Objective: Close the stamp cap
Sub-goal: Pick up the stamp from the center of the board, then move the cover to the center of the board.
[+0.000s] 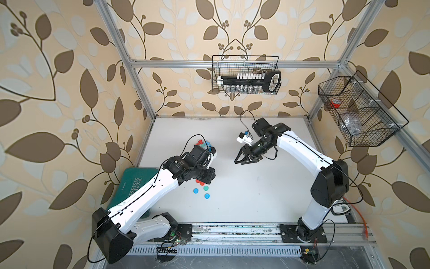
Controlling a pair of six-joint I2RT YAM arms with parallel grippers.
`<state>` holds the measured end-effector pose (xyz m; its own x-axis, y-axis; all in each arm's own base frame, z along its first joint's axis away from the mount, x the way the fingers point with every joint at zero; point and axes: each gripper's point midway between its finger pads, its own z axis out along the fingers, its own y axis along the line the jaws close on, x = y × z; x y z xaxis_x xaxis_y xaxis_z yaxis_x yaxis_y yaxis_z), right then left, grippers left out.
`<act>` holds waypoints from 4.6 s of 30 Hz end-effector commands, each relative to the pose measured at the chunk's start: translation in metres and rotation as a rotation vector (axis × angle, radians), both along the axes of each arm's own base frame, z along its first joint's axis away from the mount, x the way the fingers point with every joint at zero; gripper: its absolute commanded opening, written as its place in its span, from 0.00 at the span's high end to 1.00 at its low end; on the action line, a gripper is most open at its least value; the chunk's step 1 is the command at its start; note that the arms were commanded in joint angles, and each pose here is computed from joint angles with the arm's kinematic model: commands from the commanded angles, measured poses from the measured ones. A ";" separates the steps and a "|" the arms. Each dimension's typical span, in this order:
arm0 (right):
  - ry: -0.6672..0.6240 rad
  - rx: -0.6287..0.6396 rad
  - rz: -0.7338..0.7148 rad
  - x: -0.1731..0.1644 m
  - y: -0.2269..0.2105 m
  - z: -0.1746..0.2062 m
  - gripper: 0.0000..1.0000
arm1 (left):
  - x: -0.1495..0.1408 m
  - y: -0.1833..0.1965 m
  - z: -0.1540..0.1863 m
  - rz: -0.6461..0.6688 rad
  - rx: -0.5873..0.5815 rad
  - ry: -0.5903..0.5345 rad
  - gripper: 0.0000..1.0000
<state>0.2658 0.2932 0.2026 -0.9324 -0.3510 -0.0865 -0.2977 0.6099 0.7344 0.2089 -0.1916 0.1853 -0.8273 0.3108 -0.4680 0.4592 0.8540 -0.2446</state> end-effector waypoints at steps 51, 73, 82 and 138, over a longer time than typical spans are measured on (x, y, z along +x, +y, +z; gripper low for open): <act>0.157 0.177 0.240 -0.073 0.102 -0.012 0.64 | -0.017 -0.034 0.023 -0.102 -0.001 -0.097 0.77; 0.201 0.186 0.328 -0.103 0.118 -0.017 0.88 | -0.006 -0.041 0.036 -0.083 -0.027 -0.154 0.77; 0.209 0.196 0.326 -0.105 0.117 -0.015 0.94 | -0.001 -0.037 0.042 -0.043 -0.031 -0.189 0.76; -0.077 -0.273 0.009 -0.013 -0.035 -0.040 0.92 | 0.001 0.018 -0.112 0.283 0.085 0.308 0.79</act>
<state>0.2567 0.2638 0.1579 -0.9239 -0.3802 -0.0430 -0.3457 0.7812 0.5198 0.2112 -0.1722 0.0736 -0.9805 0.0938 -0.1725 0.1340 0.9618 -0.2389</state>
